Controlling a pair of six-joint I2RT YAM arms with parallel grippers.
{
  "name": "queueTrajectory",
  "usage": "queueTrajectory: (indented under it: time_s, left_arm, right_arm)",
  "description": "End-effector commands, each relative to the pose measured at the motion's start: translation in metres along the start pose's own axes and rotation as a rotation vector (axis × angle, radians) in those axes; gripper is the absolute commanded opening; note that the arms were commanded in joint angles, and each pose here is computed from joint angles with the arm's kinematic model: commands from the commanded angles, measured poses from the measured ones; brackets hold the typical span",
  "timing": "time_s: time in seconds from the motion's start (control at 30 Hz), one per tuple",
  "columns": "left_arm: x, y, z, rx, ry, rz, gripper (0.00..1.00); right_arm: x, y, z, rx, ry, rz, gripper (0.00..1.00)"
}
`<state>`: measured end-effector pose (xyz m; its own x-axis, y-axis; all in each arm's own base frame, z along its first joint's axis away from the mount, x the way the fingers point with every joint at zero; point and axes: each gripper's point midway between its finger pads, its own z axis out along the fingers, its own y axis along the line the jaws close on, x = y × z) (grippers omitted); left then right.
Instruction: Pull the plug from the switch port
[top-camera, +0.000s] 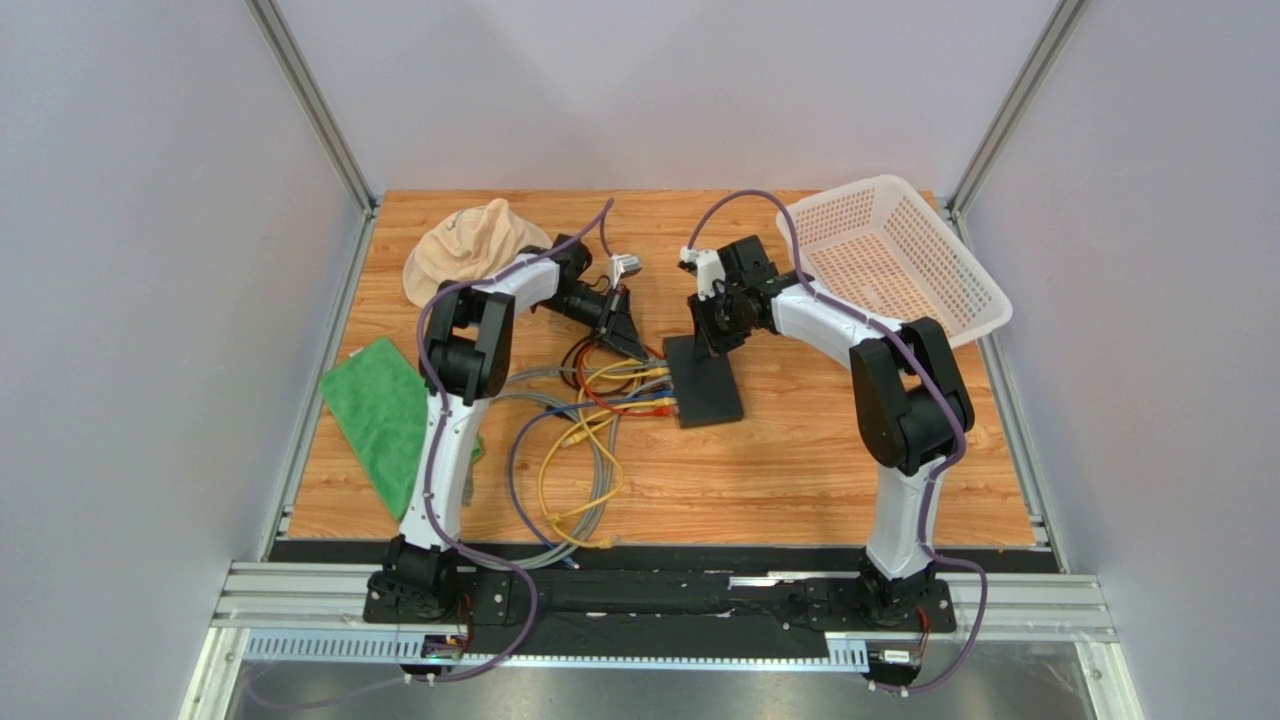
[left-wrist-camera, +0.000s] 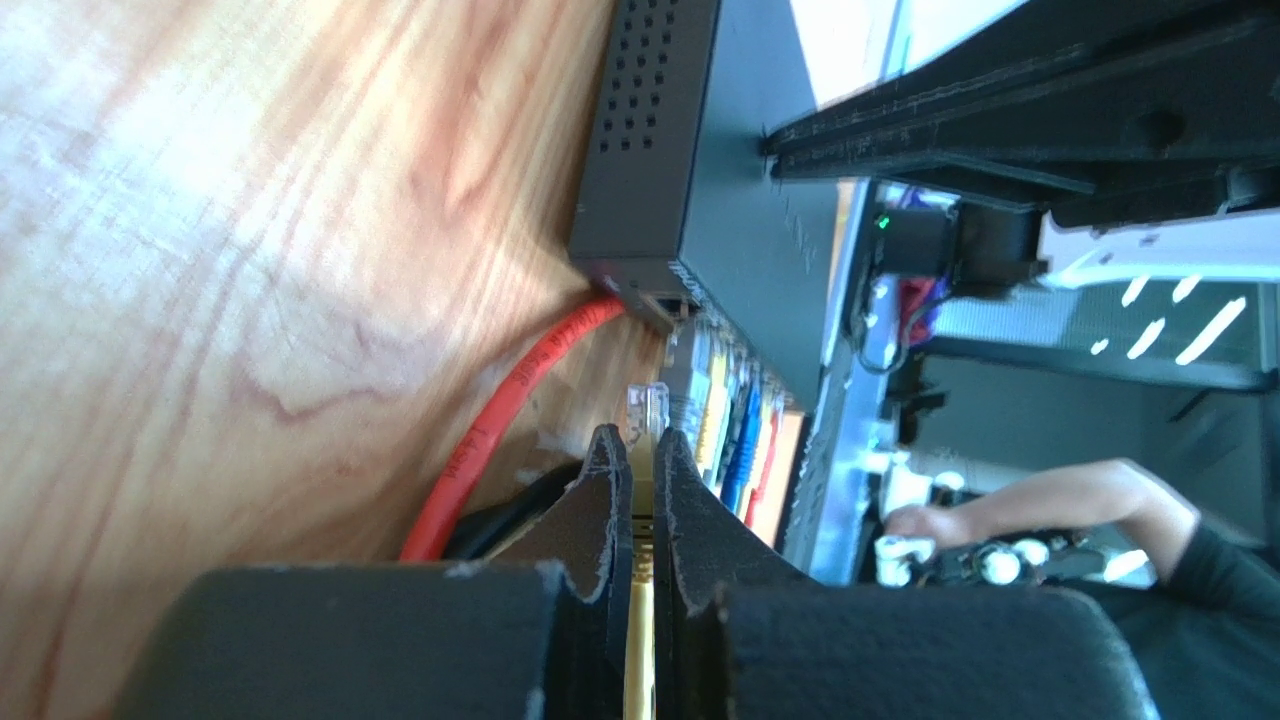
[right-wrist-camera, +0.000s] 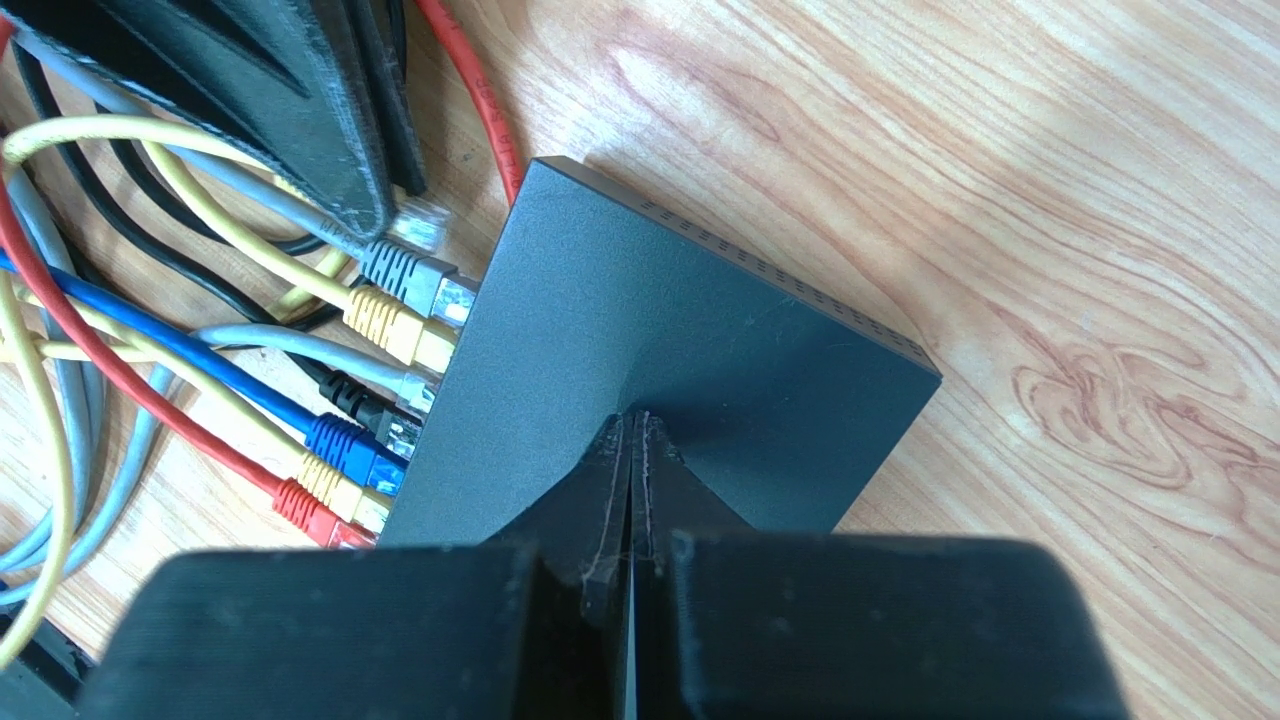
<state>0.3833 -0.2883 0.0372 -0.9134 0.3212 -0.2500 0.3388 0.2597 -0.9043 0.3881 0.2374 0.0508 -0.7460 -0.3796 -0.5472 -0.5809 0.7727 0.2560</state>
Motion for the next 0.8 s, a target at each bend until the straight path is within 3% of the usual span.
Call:
queueTrajectory:
  time_s: [0.0,0.17,0.33,0.43,0.57,0.77]
  left_arm:
    - [0.001,-0.028,-0.02,-0.034,0.033,0.107,0.0]
    - [-0.017,-0.09,-0.043,-0.027,-0.038,0.295,0.0]
    - [-0.027,-0.134,-0.082,-0.043,-0.108,0.356,0.0]
    - [-0.023,-0.119,-0.114,-0.178,-0.106,0.369,0.0]
    - [-0.016,-0.056,-0.176,-0.504,-0.076,0.32,0.0]
    - [-0.01,0.001,-0.256,-0.814,-0.022,0.375,0.0]
  right_arm:
    - [0.057,-0.017,0.014,0.074,0.172,0.021,0.0]
    - [0.057,-0.014,0.015,0.07,0.171,0.012,0.0]
    - [0.056,-0.014,0.013,0.068,0.161,0.003,0.0]
    - [0.056,-0.013,0.013,0.068,0.161,0.003,0.0]
    - [0.055,-0.013,0.014,0.063,0.162,0.004,0.0]
    - [0.051,-0.011,0.019,0.048,0.162,0.01,0.0]
